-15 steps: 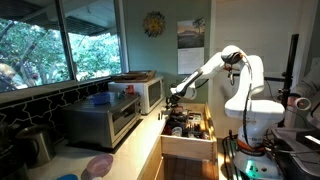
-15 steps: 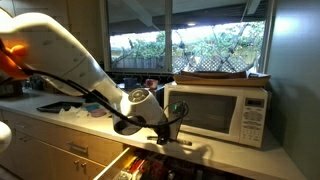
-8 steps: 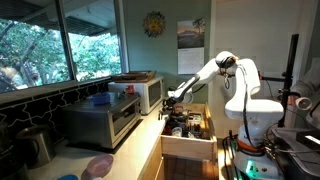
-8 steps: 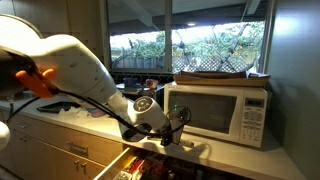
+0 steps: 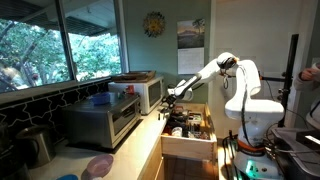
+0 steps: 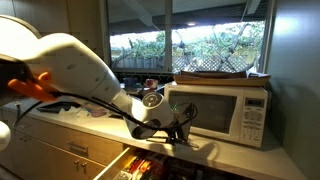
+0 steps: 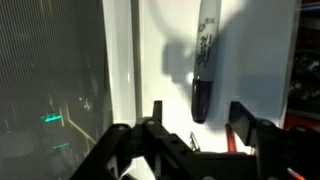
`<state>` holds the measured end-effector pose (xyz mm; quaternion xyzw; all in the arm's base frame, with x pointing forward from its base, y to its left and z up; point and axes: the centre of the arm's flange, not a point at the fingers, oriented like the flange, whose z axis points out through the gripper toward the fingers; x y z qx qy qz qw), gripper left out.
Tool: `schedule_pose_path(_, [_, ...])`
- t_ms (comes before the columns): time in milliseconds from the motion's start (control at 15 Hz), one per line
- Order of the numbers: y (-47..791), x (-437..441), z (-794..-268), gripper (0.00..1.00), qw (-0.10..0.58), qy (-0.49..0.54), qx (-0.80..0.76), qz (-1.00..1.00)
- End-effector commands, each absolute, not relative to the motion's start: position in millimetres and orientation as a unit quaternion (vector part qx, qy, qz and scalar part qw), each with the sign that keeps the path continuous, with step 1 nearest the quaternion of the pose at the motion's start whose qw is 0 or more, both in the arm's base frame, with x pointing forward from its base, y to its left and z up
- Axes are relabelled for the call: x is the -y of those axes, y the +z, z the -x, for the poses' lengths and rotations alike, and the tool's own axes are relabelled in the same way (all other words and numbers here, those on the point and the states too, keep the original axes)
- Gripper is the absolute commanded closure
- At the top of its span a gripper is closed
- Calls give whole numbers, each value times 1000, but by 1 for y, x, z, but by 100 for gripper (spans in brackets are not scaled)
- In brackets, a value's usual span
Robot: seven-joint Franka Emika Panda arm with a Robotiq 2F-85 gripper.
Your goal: Remove the purple marker from the box and put it on the counter
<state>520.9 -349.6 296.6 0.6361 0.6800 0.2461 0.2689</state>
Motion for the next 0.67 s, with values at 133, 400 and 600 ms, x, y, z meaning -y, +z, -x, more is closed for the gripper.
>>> schedule_pose_path(133, [383,413,-470,0,163,318,-718,-597])
schedule_pose_path(400, [416,451,-417,0,104,353,-755,-543])
schedule_pose_path(600, [393,431,-421,0,123,345,-743,-560])
